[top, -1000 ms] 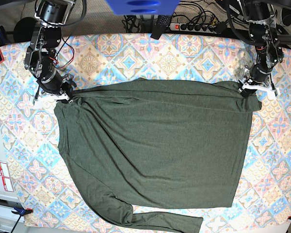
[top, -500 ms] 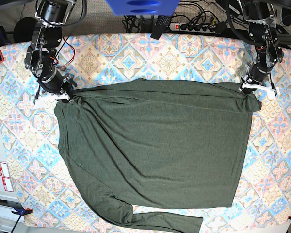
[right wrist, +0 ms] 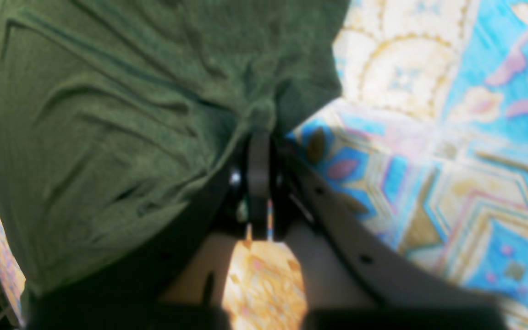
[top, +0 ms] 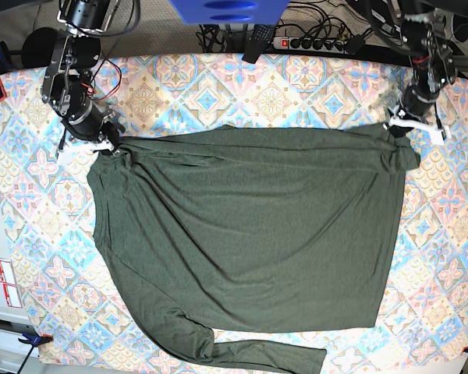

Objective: Fold the T-shirt properly
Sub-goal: 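Hold the shoulder edge with both grippers and adjust the grip, then drag the shoulder edge with both grippers toward the hem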

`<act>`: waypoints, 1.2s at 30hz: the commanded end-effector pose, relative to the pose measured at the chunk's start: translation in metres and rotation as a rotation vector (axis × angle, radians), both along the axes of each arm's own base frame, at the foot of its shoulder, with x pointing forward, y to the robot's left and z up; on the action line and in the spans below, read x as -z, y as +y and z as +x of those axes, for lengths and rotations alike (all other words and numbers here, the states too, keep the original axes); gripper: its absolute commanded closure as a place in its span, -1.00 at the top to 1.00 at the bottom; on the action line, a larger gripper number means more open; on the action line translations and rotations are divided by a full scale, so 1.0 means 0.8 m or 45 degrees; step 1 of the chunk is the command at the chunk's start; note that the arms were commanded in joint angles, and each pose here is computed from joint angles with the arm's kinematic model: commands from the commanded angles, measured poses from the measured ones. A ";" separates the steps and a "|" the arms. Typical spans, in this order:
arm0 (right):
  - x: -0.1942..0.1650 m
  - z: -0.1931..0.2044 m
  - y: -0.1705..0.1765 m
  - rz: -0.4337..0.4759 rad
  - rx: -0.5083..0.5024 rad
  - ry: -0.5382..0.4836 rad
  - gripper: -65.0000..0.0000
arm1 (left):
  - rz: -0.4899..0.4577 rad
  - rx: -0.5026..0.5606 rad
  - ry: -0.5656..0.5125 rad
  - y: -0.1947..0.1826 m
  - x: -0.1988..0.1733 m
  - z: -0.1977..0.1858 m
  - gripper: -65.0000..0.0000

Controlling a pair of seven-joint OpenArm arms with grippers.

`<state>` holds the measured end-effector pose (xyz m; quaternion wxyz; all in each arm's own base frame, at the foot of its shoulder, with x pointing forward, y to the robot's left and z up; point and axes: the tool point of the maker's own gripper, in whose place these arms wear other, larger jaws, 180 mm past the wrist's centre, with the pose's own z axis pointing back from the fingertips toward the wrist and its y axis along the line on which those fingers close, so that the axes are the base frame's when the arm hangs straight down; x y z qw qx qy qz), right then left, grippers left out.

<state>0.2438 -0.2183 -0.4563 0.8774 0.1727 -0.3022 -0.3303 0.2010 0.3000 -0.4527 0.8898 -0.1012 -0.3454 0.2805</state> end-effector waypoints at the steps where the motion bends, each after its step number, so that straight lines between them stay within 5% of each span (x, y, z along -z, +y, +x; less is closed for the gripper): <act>1: -0.015 0.008 -0.007 -0.023 -0.005 -0.056 -1.00 | 0.037 0.015 -0.045 0.008 -0.017 0.007 -1.00; 10: -0.013 -0.030 -0.009 -0.055 -0.017 -0.014 -1.00 | 0.079 0.062 0.021 0.004 -0.021 -0.042 -1.00; 18: -0.023 -0.045 -0.010 -0.086 -0.030 -0.019 -1.00 | 0.149 -0.024 0.031 0.049 -0.034 -0.066 -1.00; 32: -0.056 -0.036 -0.007 -0.129 -0.062 -0.104 -1.00 | 0.174 0.027 -0.015 0.055 -0.047 -0.052 -1.00; 36: -0.083 0.012 -0.005 -0.129 -0.061 -0.223 -1.00 | 0.178 0.032 -0.087 0.053 -0.062 -0.023 -1.00</act>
